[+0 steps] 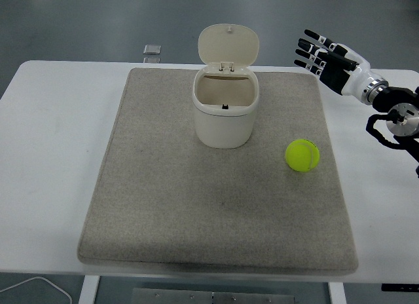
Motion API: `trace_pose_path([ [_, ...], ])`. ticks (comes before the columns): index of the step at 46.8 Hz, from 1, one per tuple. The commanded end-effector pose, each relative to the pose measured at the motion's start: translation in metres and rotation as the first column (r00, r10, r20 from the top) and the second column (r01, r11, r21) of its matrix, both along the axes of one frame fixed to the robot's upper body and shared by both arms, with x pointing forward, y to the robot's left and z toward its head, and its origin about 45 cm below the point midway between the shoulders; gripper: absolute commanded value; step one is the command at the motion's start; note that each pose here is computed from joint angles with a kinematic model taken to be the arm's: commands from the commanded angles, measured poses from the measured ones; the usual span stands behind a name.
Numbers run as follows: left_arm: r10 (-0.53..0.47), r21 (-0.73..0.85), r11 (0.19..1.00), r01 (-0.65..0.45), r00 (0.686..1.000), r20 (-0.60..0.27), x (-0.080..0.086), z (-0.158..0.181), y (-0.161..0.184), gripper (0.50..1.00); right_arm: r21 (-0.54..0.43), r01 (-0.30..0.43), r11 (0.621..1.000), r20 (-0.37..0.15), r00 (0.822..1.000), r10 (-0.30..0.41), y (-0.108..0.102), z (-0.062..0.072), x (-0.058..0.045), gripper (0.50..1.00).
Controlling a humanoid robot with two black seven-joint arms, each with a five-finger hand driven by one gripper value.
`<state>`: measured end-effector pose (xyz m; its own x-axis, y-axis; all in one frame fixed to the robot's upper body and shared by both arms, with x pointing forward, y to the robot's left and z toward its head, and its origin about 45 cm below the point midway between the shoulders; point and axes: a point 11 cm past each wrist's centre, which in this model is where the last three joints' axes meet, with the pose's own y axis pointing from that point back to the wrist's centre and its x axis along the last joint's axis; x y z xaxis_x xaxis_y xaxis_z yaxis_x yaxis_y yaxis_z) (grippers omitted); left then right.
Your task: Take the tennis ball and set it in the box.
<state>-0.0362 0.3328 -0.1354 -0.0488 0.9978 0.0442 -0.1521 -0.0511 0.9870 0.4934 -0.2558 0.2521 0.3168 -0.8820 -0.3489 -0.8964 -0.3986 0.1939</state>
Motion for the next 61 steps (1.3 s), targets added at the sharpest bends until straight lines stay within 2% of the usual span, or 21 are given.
trace_pose_path([
  [1, 0.001, 0.000, 1.000, -0.001, 1.000, 0.000, 0.000, 0.000, 0.000, 0.992, -0.002, -0.001, 1.000, 0.000, 1.000, 0.001, 0.000, 0.000, 0.000, 0.930],
  [26, 0.001, 0.021, 1.000, -0.001, 1.000, -0.001, 0.000, 0.001, 0.005, 0.992, -0.013, 0.021, 1.000, 0.007, 1.000, -0.021, -0.007, 0.003, 0.002, 0.930],
  [45, 0.000, 0.021, 1.000, 0.000, 1.000, -0.001, 0.000, 0.001, 0.005, 0.992, -0.034, -0.001, 0.999, 0.010, 1.000, 0.002, -0.007, 0.002, 0.000, 0.930],
  [61, 0.000, 0.021, 1.000, 0.000, 1.000, -0.001, 0.000, 0.001, 0.005, 0.992, -0.093, 0.009, 0.996, 0.030, 1.000, -0.007, -0.022, 0.005, 0.000, 0.930],
])
